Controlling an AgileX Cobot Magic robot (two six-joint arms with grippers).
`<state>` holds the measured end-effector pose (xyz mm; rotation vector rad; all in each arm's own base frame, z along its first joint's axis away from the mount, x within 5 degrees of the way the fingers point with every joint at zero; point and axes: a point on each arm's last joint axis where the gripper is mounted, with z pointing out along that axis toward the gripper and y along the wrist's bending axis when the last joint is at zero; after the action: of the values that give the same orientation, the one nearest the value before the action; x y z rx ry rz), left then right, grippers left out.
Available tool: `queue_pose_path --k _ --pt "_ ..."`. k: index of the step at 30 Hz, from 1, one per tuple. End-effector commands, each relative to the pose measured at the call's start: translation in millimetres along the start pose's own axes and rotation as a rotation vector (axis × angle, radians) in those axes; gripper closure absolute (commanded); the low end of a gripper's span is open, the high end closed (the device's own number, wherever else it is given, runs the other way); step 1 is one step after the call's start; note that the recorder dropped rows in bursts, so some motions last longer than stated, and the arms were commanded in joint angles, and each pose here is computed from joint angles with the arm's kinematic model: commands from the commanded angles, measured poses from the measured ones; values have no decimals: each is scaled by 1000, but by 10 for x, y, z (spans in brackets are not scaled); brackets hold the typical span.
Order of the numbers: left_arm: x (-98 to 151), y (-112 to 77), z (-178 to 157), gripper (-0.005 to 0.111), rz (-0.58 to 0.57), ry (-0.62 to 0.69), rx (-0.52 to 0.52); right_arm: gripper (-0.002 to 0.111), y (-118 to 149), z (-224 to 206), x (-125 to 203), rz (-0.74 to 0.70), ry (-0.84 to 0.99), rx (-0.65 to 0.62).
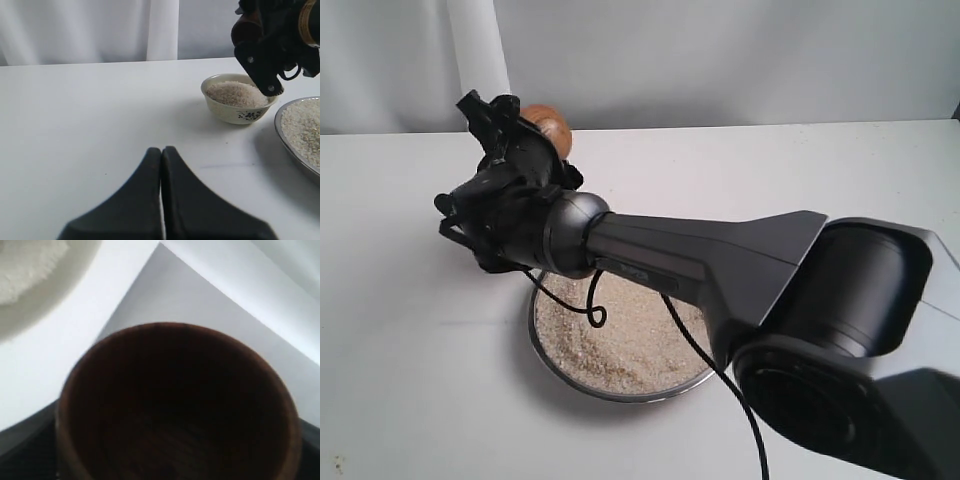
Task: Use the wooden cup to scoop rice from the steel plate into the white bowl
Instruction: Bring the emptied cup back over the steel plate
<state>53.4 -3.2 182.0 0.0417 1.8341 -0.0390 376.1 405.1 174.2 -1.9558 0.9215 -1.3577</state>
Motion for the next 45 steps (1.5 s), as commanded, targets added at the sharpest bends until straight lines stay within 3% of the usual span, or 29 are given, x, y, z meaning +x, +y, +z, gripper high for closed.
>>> queue_pose_path --k 1,6,11,18,26,45 --pt "1 -3 0 107 0 -5 6 108 -175 -168 221 250 -68 -106" --pt "1 -3 0 107 -2 -5 6 108 -359 -383 546 565 -185 -283" --pt "1 -3 0 107 -2 -5 6 108 -455 -554 908 674 -183 -406" --pt "1 -3 0 107 1 -5 6 108 -288 -694 1199 617 -146 -694" --pt "1 -3 0 107 1 -5 6 108 -188 -584 1296 669 -165 -760" --pt "1 -3 0 107 0 -5 6 108 590 -482 1085 415 -1 -913"
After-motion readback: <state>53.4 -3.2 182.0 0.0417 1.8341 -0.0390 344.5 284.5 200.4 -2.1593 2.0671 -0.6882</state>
